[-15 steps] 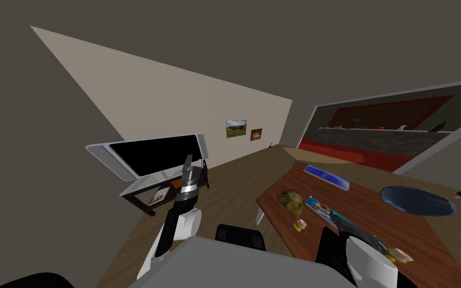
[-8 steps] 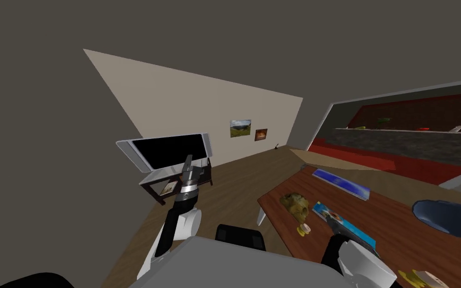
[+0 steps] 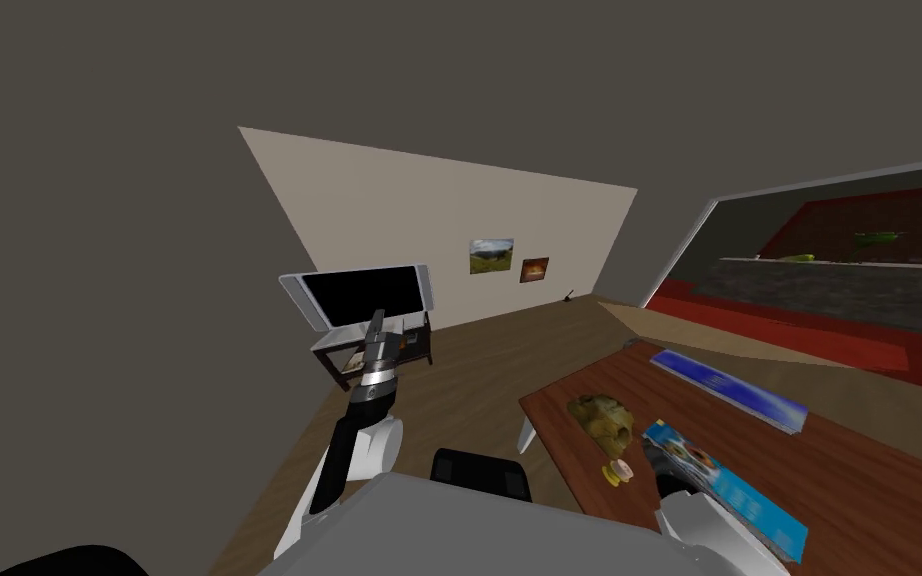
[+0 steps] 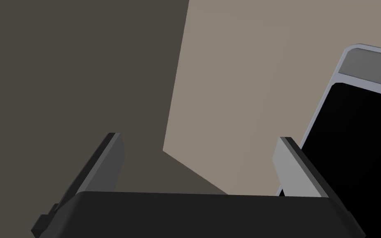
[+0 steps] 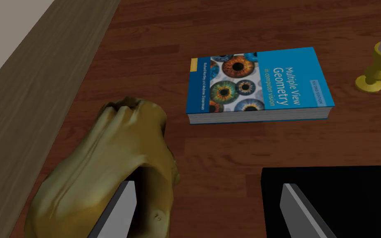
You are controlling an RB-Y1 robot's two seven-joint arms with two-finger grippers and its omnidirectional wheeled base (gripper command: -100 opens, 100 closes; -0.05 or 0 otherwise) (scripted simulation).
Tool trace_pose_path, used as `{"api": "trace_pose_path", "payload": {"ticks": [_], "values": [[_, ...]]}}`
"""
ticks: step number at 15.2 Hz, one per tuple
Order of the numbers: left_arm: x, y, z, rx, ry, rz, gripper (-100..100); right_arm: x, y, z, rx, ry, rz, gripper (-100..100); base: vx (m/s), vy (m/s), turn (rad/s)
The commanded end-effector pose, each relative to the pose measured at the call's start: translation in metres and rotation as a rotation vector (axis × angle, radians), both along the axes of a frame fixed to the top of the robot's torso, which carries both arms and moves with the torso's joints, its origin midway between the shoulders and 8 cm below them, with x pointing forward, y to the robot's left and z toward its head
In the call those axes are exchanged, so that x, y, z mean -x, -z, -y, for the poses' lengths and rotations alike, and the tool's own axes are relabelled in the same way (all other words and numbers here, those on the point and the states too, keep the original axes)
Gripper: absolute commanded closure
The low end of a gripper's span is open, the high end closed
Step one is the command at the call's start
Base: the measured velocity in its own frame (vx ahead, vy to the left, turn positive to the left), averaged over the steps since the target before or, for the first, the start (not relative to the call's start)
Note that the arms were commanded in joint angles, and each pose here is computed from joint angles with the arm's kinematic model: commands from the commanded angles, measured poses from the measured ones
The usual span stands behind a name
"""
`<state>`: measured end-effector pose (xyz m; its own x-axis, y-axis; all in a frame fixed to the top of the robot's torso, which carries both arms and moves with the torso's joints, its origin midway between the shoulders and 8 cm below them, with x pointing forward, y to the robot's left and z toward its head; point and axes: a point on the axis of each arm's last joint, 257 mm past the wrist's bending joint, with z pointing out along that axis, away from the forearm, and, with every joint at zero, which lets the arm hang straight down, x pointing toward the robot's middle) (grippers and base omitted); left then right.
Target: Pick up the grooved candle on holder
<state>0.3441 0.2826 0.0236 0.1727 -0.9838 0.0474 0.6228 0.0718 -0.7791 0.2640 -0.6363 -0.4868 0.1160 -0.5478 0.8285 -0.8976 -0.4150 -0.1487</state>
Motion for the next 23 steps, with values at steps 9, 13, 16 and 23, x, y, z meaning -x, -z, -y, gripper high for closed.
{"api": "trace_pose_path", "payload": {"ticks": [9,13,16,23], "values": [[0.000,0.000,0.000,0.000,0.000,0.000,0,0.010,0.061,-0.062,-0.228,0.119,0.079,-100,-0.045,-0.034,0.137],[0.000,0.000,0.000,0.000,0.000,0.000,0,0.010,0.061,-0.062,-0.228,0.119,0.079,-100,-0.026,-0.018,0.041],[0.000,0.000,0.000,0.000,0.000,0.000,0,0.012,0.074,-0.080,-0.278,0.143,0.092,-100,-0.025,-0.014,0.105],[0.000,0.000,0.000,0.000,0.000,0.000,0,0.019,0.108,-0.135,-0.405,0.195,0.110,-100,-0.045,-0.024,0.069]]}}
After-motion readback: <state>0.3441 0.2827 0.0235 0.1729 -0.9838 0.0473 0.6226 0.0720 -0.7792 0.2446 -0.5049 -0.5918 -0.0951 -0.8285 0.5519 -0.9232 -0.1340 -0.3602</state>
